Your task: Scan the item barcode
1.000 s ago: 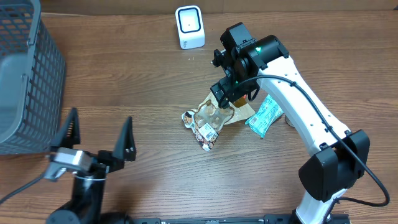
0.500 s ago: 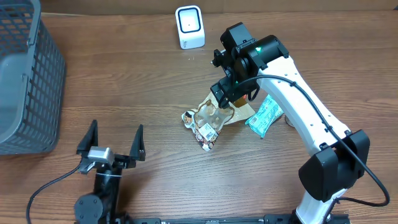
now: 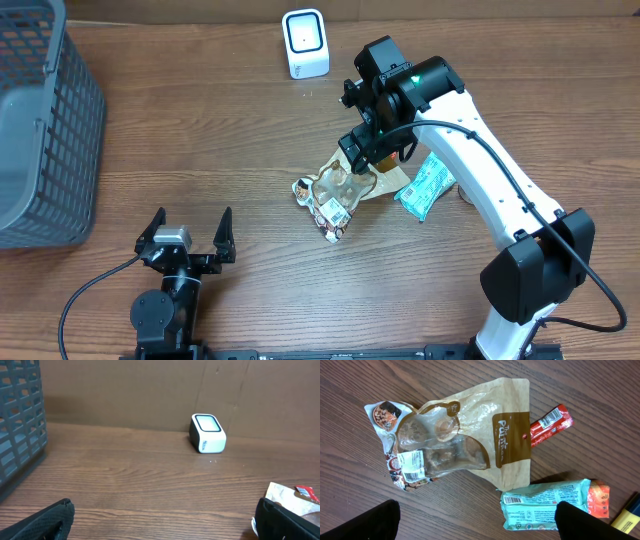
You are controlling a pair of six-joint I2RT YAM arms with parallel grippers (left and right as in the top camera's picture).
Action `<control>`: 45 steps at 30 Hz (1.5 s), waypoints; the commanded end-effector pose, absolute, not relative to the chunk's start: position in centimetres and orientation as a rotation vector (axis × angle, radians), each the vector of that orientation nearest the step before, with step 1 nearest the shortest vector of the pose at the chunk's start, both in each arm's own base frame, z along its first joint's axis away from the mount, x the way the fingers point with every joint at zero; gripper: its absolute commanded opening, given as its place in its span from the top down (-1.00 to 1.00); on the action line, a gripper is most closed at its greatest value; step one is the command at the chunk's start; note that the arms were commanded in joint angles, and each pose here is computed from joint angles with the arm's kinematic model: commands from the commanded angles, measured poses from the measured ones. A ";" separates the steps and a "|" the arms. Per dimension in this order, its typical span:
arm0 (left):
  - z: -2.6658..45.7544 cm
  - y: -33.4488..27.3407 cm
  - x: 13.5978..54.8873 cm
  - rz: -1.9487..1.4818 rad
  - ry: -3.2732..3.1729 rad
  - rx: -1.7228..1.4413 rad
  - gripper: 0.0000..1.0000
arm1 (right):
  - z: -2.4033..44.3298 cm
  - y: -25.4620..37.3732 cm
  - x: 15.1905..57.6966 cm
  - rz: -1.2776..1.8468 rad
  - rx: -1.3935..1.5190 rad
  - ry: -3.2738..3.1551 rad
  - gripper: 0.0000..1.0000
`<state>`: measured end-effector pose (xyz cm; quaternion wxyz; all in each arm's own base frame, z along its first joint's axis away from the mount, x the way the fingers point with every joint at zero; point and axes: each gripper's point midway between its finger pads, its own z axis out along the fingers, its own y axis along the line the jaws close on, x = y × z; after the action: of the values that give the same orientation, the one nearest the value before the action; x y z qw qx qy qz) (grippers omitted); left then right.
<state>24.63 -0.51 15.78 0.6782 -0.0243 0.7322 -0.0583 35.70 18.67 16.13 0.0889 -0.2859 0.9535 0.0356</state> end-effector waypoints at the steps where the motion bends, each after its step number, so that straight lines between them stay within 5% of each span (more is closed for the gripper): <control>1: 15.7 -0.3 24.6 -0.102 1.642 -0.046 -1.00 | 16.2 18.6 35.8 0.109 -0.837 2.838 -1.00; 33: 15.7 -0.3 24.6 -0.102 1.642 -0.046 -1.00 | 16.0 18.8 35.8 0.109 -0.846 2.840 -1.00; 45: 15.7 -0.3 24.6 -0.102 1.642 -0.046 -1.00 | 26.0 19.1 32.6 0.179 -0.838 2.566 -1.00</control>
<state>24.64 -0.32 15.76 0.6784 -0.0253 0.7324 -0.0516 33.80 20.16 20.81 0.1480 -0.3108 0.9375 0.0509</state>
